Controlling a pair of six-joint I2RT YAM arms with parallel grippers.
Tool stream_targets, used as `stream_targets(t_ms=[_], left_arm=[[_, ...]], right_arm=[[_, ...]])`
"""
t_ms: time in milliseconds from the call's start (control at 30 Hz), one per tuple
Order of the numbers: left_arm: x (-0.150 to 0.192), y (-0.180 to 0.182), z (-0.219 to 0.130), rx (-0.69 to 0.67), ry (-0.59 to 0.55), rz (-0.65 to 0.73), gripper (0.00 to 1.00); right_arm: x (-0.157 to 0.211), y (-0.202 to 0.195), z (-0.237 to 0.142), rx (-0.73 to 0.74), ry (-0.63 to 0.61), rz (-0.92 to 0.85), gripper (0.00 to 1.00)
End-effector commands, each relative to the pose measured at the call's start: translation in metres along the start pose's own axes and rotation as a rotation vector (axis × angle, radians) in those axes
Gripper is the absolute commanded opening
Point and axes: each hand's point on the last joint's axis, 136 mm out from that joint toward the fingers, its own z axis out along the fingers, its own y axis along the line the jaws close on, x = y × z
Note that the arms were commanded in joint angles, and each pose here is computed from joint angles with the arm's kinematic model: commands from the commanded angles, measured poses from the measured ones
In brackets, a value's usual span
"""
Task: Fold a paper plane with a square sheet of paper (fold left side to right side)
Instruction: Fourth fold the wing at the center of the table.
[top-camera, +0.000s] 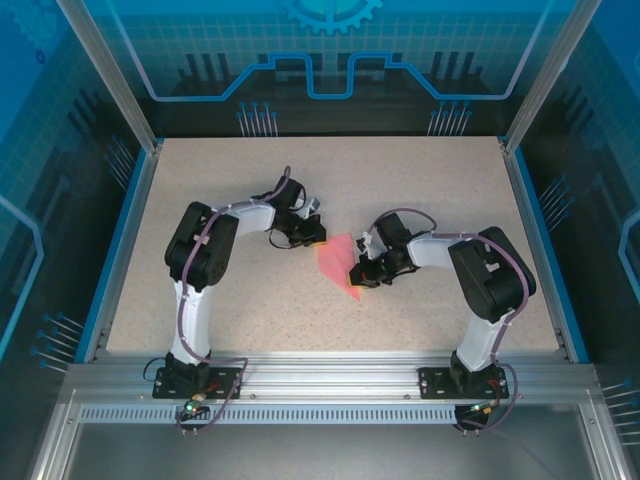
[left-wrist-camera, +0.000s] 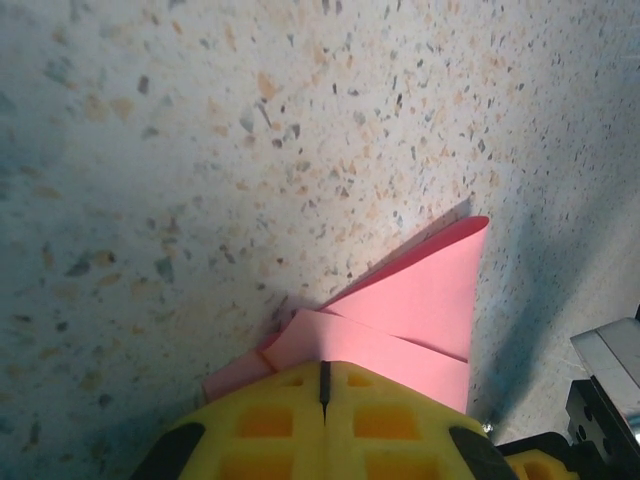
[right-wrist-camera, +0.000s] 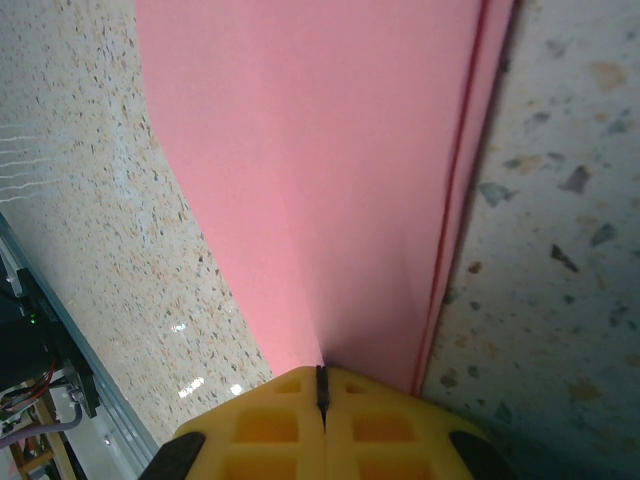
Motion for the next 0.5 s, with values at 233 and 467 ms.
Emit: stream_targets(t_ms=[233,467], left_arm=[[-0.055,0.046,-0.014,-0.117,-0.109,-0.024,0.00],[-0.059,0.025,-0.039,-0.093,-0.148,0.004,0.07]], right_arm=[[0.056,-0.055,0.004,0.209,0.152,0.153,0.00],[0.038,-0.037,0.000,0.147,0.089,0.122,0.02]])
